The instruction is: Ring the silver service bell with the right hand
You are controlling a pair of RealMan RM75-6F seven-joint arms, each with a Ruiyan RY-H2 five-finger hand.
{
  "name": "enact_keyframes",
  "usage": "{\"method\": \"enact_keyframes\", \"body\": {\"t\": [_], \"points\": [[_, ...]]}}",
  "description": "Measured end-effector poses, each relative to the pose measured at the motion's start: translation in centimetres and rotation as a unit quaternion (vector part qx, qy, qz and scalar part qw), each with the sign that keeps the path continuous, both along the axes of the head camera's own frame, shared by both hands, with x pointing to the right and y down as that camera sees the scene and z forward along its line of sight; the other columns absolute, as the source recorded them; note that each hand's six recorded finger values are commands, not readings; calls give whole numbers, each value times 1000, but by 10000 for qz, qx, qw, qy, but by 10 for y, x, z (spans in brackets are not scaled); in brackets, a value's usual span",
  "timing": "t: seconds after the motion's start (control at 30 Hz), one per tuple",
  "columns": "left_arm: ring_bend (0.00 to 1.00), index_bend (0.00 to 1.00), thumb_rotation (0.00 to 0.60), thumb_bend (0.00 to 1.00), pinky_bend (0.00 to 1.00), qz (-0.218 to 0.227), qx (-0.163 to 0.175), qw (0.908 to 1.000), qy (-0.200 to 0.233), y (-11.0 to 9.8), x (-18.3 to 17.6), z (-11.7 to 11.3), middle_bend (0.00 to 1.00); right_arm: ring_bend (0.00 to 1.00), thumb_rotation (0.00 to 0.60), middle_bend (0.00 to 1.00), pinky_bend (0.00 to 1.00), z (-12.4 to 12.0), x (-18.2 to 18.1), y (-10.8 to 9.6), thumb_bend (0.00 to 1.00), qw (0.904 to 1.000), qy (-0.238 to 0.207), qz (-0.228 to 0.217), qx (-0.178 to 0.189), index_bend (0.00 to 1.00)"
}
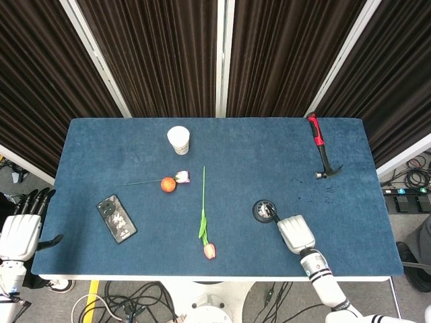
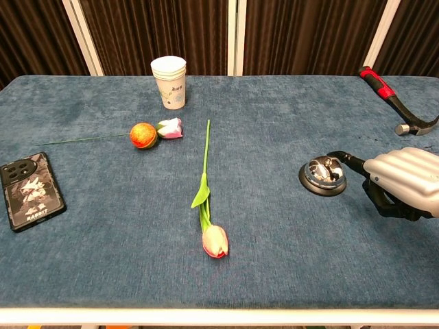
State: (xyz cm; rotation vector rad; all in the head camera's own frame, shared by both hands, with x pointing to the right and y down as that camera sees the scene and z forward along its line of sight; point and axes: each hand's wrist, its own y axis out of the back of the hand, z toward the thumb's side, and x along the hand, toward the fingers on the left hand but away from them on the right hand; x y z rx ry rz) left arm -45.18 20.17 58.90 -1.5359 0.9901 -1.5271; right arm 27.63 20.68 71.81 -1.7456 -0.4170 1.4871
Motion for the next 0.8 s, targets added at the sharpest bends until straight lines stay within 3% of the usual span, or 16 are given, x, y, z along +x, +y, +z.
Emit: {"method": "enact_keyframes", "body": {"t": [0.23, 0.57, 0.8], "points": [[0, 66, 600, 108, 147, 20, 26, 10000, 2, -1, 1, -2, 54, 698, 600, 882, 626, -9, -2, -4, 1000, 9997, -140, 17, 179, 0], [0, 66, 600, 107, 147, -1, -8, 10000, -4, 0, -1, 0, 53, 698, 600, 882, 627, 3, 3, 3, 1000, 9999, 93, -10, -75, 0], [0, 66, 600, 108, 147, 32, 50, 10000, 10, 0, 2, -5, 53, 698, 600, 882, 626, -21, 4, -14, 1000, 9992, -158, 157, 346, 0]]}}
